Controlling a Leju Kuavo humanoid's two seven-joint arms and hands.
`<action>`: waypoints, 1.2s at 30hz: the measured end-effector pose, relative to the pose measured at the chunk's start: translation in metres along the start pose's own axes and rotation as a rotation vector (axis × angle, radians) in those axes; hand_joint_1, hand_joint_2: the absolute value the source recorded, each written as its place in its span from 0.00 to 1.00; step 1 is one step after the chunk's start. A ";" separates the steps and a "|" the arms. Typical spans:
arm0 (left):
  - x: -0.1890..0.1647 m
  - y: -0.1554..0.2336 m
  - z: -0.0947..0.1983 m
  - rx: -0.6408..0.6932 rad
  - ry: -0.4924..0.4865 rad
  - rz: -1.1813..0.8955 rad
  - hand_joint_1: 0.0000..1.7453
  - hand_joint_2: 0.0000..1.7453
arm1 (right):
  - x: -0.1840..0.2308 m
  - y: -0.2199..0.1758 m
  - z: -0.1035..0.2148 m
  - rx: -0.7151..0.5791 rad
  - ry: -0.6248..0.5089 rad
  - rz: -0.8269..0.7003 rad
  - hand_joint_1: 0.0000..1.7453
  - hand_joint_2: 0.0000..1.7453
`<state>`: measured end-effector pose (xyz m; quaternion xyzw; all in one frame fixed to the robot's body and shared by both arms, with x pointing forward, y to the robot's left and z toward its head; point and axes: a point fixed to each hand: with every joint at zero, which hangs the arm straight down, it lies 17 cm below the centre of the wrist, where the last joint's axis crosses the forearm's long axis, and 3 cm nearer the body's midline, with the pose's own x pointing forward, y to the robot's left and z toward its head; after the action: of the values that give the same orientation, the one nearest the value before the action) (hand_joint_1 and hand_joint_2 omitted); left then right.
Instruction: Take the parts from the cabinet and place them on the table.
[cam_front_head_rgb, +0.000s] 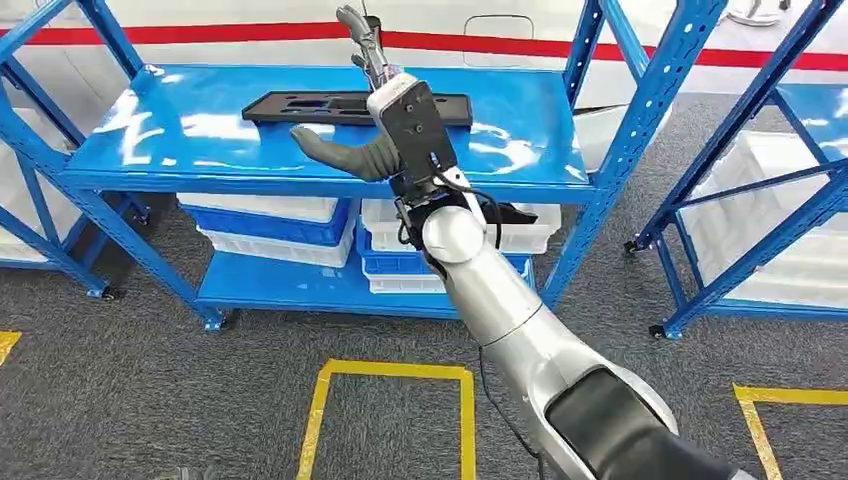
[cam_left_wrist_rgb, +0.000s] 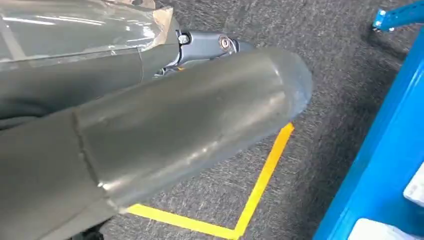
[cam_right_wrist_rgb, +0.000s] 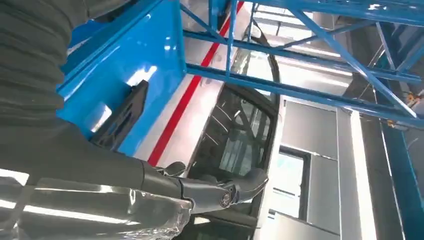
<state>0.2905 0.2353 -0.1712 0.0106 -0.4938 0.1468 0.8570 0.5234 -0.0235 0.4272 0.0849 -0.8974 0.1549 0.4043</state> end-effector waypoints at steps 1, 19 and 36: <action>0.001 0.000 0.000 -0.001 -0.002 0.000 0.00 0.00 | 0.001 0.000 -0.001 0.000 -0.003 0.001 0.00 1.00; 0.004 -0.006 -0.004 -0.013 0.007 -0.007 0.00 0.00 | -0.005 -0.010 0.005 -0.018 -0.008 0.016 0.00 1.00; 0.006 -0.016 -0.006 -0.050 0.013 -0.039 0.00 0.00 | -0.002 -0.031 0.011 -0.064 -0.028 0.010 0.00 1.00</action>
<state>0.3030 0.2220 -0.1675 -0.0020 -0.4914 0.1177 0.8629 0.5258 -0.0561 0.4253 0.0698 -0.9080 0.1267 0.3933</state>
